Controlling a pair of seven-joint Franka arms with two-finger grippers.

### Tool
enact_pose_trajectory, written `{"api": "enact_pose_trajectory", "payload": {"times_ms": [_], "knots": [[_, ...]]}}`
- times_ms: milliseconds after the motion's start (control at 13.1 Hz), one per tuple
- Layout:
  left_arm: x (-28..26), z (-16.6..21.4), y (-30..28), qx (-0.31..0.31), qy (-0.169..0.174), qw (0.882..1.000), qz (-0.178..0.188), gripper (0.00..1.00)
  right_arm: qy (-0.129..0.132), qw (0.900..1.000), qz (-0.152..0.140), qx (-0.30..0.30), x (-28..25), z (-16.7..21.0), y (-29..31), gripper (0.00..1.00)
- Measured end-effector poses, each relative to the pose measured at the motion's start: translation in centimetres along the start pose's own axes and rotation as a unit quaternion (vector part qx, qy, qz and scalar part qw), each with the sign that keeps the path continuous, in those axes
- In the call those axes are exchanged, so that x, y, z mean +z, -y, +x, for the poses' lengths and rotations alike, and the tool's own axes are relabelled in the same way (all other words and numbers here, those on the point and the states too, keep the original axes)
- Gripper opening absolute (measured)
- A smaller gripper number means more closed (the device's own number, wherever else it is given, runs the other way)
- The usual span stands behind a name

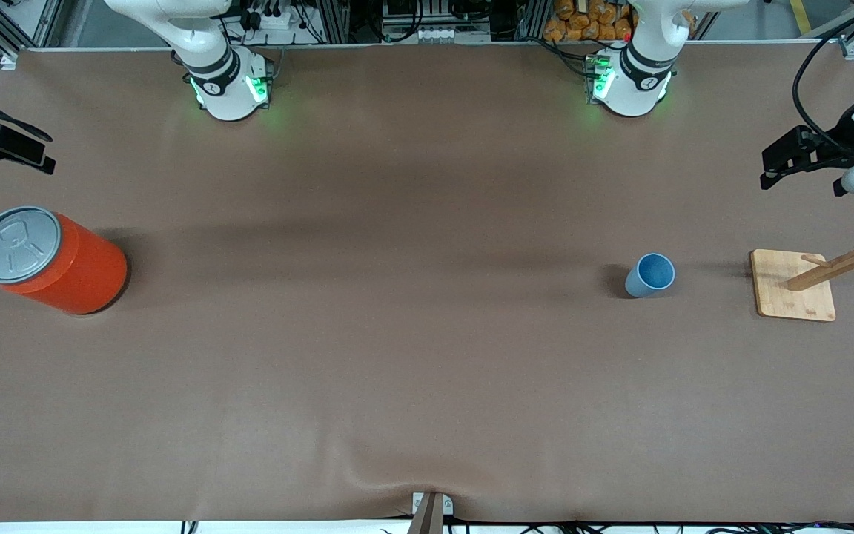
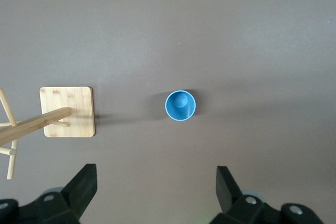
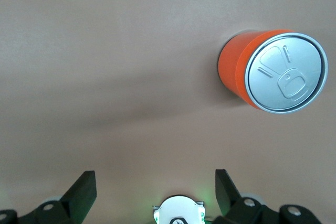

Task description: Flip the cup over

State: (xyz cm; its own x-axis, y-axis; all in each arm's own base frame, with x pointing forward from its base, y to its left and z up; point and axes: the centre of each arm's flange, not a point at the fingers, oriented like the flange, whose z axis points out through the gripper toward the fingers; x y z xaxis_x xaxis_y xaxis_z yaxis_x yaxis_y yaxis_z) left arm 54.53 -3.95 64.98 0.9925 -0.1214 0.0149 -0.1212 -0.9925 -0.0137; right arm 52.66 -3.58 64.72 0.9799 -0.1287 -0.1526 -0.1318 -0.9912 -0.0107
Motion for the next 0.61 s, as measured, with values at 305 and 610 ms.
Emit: {"api": "enact_pose_trajectory", "payload": {"times_ms": [305, 610], "knots": [[0.1, 0.2, 2.3, -0.018, -0.012, 1.0, 0.002, 1.0, 0.0, 1.0, 0.0, 0.0, 0.0, 0.0, 0.0, 1.0], [0.2, 0.0, 4.8, -0.041, -0.013, 0.999, 0.002, 1.0, 0.001, 1.0, 0.0, 0.0, 0.1, 0.0, 0.0, 1.0]]}}
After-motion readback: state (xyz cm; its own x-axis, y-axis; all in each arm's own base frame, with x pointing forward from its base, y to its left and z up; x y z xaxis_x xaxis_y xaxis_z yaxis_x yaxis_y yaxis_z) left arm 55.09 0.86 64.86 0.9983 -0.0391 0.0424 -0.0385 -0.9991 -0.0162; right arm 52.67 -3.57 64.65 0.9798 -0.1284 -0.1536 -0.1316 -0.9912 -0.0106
